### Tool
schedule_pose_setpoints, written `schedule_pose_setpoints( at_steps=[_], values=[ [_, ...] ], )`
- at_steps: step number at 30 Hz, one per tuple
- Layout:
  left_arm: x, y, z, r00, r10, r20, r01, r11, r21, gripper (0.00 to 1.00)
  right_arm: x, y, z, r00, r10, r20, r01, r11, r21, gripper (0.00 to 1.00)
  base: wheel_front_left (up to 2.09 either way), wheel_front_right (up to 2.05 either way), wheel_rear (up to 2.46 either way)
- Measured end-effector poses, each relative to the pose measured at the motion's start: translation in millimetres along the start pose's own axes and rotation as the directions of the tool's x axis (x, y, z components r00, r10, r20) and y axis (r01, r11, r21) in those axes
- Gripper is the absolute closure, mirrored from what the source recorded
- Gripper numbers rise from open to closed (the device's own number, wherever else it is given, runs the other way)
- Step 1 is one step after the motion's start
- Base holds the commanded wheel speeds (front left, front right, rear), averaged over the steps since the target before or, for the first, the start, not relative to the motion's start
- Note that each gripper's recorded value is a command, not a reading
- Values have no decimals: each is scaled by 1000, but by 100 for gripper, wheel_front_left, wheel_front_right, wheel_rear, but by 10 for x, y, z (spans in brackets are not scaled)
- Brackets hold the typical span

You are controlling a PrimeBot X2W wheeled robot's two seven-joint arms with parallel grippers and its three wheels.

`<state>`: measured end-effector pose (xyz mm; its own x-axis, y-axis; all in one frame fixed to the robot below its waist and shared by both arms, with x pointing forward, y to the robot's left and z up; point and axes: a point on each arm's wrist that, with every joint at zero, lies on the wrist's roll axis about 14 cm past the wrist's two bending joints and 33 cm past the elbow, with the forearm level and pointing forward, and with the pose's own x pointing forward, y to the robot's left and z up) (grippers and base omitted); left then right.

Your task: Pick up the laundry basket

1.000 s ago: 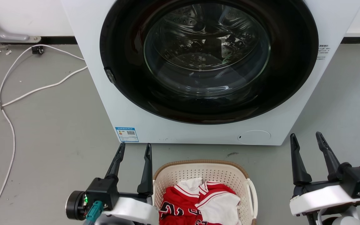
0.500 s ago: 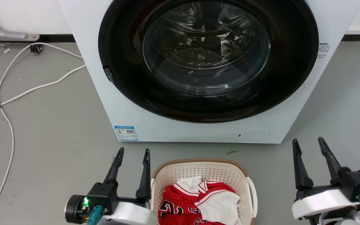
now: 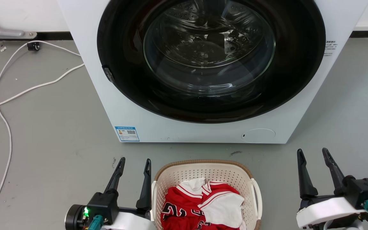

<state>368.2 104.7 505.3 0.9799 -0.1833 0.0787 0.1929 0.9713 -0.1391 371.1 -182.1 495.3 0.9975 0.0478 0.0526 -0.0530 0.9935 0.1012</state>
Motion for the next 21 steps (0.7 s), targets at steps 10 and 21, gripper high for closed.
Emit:
schedule_pose_setpoints(
  at_steps=[10,21],
  values=[
    [6,-3,-49,1000,4,-13,-4,1000,18,0,16,-2,-32,1000,1,-8,-1,1000,-8,0,0,0,0],
    [26,5,-67,1000,7,-18,-6,1000,17,0,45,11,-59,1000,5,-16,-6,1000,-7,0,0,0,0]
  ],
)
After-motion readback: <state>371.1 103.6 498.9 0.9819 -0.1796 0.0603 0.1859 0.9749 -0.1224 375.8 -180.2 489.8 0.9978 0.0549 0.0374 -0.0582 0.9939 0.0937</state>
